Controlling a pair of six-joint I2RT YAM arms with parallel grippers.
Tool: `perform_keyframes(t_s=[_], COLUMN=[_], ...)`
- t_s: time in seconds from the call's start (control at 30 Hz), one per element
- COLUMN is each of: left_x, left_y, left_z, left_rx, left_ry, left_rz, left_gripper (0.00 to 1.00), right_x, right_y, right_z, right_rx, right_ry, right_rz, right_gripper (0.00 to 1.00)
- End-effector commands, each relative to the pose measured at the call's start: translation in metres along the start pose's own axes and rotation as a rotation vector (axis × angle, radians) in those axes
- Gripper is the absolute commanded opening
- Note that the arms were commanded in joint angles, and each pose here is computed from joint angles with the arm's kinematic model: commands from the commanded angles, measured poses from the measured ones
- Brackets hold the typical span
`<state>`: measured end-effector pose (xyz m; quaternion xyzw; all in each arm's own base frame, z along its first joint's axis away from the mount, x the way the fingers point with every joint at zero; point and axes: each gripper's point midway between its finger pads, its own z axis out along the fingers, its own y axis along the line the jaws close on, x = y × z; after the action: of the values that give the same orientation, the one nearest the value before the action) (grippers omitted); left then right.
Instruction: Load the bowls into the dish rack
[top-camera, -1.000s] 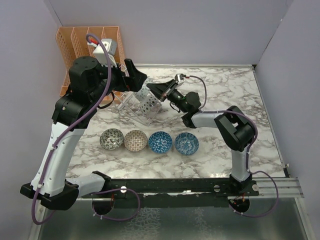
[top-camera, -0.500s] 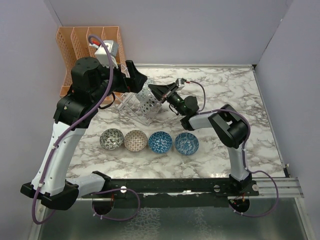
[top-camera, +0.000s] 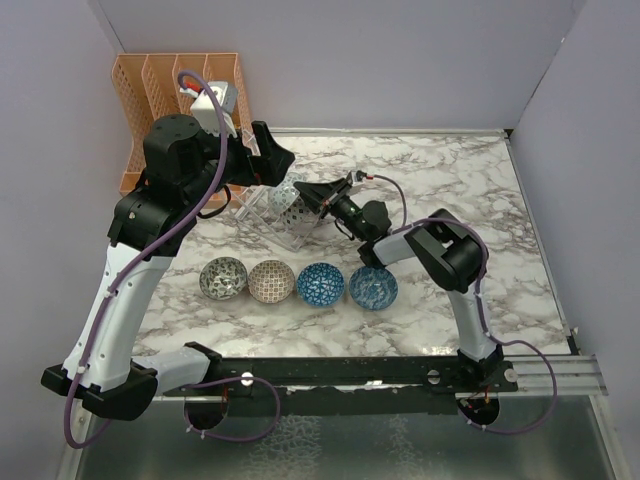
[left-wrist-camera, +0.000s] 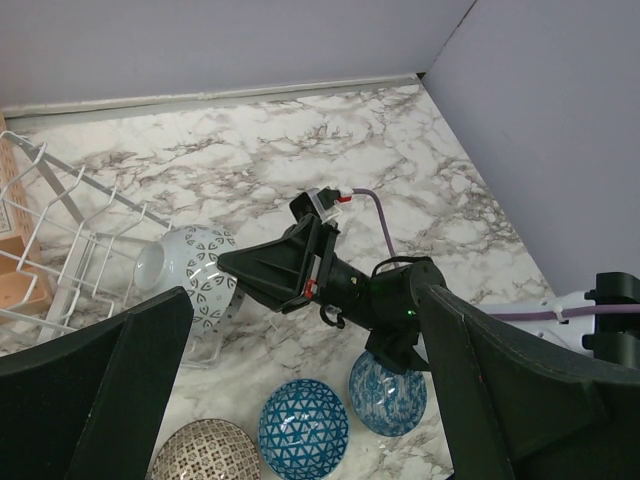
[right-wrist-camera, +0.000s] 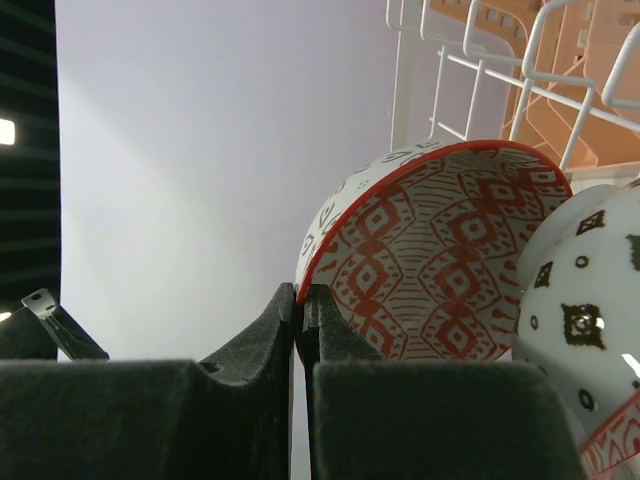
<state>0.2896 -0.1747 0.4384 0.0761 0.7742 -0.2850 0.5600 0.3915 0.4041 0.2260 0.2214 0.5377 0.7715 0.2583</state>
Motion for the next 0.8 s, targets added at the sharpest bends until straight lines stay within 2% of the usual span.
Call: perform_keyframes(t_s=[0.0, 0.3, 0.33, 0.4, 0.53, 0.77], left_x=[-0.001, -0.004, -0.005, -0.006, -0.006, -0.008], left_y=[-0.001, -0.002, -0.002, -0.002, -0.002, 0.000], left_z=[-0.005, -0.005, -0.006, -0.006, -0.007, -0.008], left_rx=[0.004, 0.009, 0.009, 0.007, 0.005, -0.009], left_ry=[-0.012, -0.019, -0.023, -0.025, -0.028, -0.033], left_rz=[0.015, 0.022, 0.024, 0.025, 0.028, 0.029], left_gripper=[0.99, 0.99, 0.99, 0.99, 0.99, 0.99], right_x=[0.002, 0.004, 0.002, 0.002, 0.004, 0.005], right_y=[-0.001, -0.018, -0.016, -0.015, -0.015, -0.014], right_z=[-0.002, 0.006, 0.008, 0.009, 0.008, 0.004], right_rx=[-0.062, -0.059, -0.044, -0.036, -0.014, 0.028], right_ry=[0.005, 0.032, 0.026, 0.025, 0.026, 0.024], right_rz=[0.026, 0.027, 0.017, 0.015, 0.015, 0.020], right_gripper=[0.02, 0.08, 0.15, 0.20, 0.34, 0.42])
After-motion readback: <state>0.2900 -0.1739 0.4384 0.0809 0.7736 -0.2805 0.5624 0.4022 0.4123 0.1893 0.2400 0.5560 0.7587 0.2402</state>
